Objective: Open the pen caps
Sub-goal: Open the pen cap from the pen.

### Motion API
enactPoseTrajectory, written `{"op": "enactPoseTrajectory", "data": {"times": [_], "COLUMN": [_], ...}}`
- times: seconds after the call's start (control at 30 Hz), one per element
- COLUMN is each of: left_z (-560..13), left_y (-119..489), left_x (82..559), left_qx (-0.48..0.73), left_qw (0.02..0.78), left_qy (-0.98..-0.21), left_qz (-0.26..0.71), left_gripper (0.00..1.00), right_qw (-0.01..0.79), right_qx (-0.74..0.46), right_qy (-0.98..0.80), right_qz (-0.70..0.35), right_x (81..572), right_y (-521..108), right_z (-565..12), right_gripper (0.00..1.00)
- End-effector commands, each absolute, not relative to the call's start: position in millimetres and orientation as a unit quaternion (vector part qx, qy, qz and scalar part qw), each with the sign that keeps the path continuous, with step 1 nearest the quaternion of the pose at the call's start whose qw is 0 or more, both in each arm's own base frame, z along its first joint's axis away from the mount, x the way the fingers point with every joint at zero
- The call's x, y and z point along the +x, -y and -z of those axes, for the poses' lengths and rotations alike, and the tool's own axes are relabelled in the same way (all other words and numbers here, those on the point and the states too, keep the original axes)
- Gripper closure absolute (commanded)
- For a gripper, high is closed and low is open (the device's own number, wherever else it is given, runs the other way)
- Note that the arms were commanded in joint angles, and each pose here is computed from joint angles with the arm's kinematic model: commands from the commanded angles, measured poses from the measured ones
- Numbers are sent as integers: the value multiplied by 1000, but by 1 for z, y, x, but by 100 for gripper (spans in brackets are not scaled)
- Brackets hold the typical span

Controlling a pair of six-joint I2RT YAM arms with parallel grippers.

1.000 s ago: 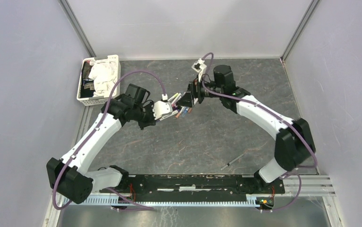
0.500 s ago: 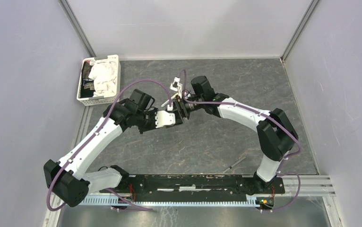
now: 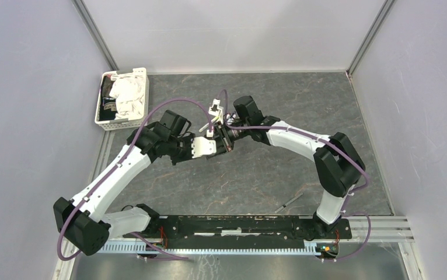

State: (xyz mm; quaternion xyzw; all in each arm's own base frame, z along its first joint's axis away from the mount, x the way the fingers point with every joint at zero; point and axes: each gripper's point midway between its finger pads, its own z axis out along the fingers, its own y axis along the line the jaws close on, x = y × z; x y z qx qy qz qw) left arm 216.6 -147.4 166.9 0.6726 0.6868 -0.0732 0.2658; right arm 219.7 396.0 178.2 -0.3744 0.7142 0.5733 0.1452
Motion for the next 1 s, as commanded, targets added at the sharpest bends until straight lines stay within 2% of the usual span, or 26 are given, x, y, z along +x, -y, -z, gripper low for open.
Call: {"op": "enactPoseTrajectory", "data": {"times": [0.0,0.17,0.33,0.4,0.47,0.5,0.57,0.63,0.7,0.77,0.87,0.97], "left_z": [-194,-209,-215,-216,-220,-221,-225,-224,-221,-216,-209,-204], "left_y": [173,187,195,198,203,204,207,206,204,202,197,192], "left_x": [205,198,190,186,179,176,172,168,165,166,174,184], "left_qx": [648,616,611,612,614,616,620,630,639,642,646,651], "left_qw": [310,324,324,320,314,311,306,297,282,269,260,264], "left_qy": [-680,-687,-678,-673,-666,-662,-654,-646,-644,-648,-658,-663], "left_qz": [144,210,248,264,285,294,308,312,312,309,287,258], "left_gripper": [71,63,62,53,52,41,37,39,46,57,79,88], "right_qw": [215,247,255,256,257,258,260,264,267,266,269,269], "right_qx": [-414,-411,-411,-413,-412,-411,-410,-408,-406,-405,-402,-401], "right_qy": [-662,-644,-630,-627,-626,-625,-624,-624,-625,-626,-629,-630], "right_qz": [-587,-596,-607,-609,-610,-611,-613,-612,-610,-611,-608,-608], "right_x": [214,201,188,187,187,187,188,190,191,191,192,191], "right_y": [-392,-374,-365,-364,-364,-365,-366,-366,-366,-366,-365,-365], "right_z": [-212,-217,-222,-223,-225,-225,-227,-228,-228,-229,-227,-227], "right_gripper": [100,100,100,100,100,100,100,100,100,100,100,100]}}
